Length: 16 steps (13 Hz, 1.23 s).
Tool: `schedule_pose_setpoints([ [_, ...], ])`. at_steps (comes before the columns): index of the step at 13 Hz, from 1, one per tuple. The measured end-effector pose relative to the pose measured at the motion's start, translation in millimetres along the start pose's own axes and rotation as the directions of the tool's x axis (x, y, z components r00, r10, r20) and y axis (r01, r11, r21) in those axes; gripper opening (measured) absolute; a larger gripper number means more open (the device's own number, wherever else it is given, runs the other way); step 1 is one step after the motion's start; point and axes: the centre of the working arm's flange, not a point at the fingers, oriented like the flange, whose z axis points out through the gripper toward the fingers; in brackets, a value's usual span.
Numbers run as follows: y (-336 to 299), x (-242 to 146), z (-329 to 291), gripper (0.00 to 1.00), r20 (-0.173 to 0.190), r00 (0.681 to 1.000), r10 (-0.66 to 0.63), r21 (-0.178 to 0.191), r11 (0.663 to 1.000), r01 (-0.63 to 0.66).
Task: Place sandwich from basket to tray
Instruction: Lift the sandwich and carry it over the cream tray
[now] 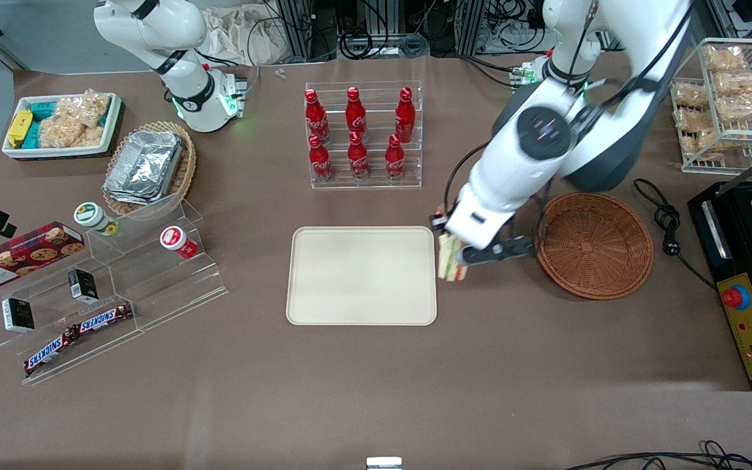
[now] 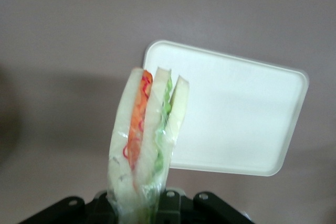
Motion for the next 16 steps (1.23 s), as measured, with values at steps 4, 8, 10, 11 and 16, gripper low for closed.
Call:
schedule_pose_setpoints([
  [4, 28, 0, 110, 0.20, -0.006, 0.999, 0.039, 0.010, 0.999, -0.039],
  [8, 40, -11, 190, 0.20, -0.040, 0.997, 0.066, 0.093, 0.994, -0.062],
  [10, 42, -15, 199, 0.19, -0.033, 0.997, 0.074, 0.100, 0.993, -0.070],
  [11, 42, -13, 198, 0.19, -0.037, 0.997, 0.073, 0.099, 0.993, -0.069],
  [16, 43, 6, 168, 0.68, -0.084, 0.996, 0.042, 0.077, 0.996, -0.035],
])
